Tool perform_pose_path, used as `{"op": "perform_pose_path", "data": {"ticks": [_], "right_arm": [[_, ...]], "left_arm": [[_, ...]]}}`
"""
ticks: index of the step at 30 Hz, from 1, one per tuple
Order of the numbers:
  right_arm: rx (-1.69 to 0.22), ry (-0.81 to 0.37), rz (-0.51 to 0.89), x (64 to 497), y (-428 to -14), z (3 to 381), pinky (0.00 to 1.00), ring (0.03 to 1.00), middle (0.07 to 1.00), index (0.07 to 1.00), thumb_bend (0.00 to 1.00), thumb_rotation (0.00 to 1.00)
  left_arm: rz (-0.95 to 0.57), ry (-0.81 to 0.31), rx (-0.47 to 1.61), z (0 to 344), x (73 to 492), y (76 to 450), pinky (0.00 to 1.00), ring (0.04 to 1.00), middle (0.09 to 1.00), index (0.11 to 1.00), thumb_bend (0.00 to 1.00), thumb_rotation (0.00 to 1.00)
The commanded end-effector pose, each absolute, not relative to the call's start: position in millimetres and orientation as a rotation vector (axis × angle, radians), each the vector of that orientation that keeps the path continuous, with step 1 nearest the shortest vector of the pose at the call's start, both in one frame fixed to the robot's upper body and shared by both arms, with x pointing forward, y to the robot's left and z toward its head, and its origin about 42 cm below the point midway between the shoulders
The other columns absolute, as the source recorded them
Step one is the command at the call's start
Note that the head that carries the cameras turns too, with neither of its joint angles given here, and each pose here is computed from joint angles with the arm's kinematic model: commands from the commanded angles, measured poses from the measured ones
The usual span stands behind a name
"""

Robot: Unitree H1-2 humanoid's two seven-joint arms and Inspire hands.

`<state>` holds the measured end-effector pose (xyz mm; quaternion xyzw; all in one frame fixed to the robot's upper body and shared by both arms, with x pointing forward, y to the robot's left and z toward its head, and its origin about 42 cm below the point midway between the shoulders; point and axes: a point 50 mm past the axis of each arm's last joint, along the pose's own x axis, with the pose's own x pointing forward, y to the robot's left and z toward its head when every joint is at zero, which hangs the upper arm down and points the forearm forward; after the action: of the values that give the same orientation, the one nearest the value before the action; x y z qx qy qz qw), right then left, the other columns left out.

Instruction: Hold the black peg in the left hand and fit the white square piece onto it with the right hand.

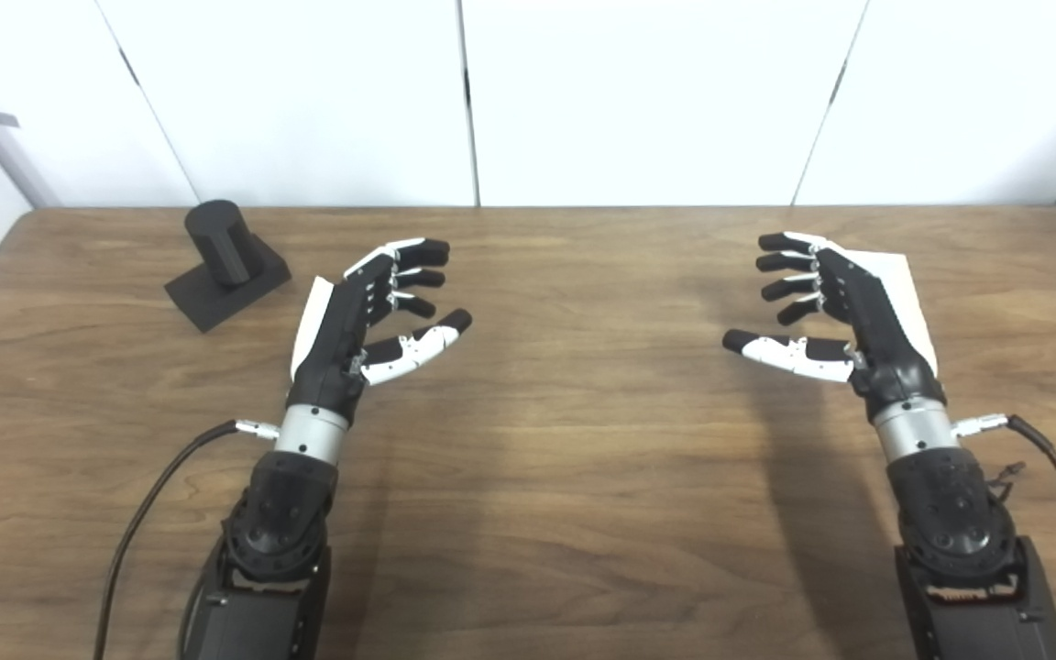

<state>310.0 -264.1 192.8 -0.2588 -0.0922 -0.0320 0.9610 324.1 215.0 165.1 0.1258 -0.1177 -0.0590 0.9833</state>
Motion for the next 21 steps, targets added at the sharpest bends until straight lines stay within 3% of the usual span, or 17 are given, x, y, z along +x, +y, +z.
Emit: {"op": "perform_pose_path", "data": {"ticks": [1, 6, 13, 21], "right_arm": [[-0.525, -0.292, -0.075, 313, -264, 211, 0.49, 0.619, 0.708, 0.743, 0.71, 0.17], [-0.534, -0.289, -0.069, 312, -268, 210, 0.50, 0.632, 0.717, 0.749, 0.68, 0.17], [-0.523, -0.291, -0.069, 307, -276, 211, 0.50, 0.635, 0.726, 0.752, 0.63, 0.06], [-0.472, -0.254, -0.079, 300, -277, 216, 0.51, 0.649, 0.743, 0.759, 0.58, 0.00]], "left_arm": [[-0.133, -0.318, 0.248, 181, 332, 212, 0.59, 0.711, 0.755, 0.708, 0.64, 0.05], [-0.135, -0.314, 0.241, 179, 331, 206, 0.58, 0.707, 0.752, 0.706, 0.65, 0.05], [-0.159, -0.308, 0.219, 174, 328, 189, 0.57, 0.705, 0.754, 0.707, 0.64, 0.07], [-0.170, -0.303, 0.232, 170, 327, 173, 0.55, 0.717, 0.751, 0.709, 0.62, 0.04]]}}
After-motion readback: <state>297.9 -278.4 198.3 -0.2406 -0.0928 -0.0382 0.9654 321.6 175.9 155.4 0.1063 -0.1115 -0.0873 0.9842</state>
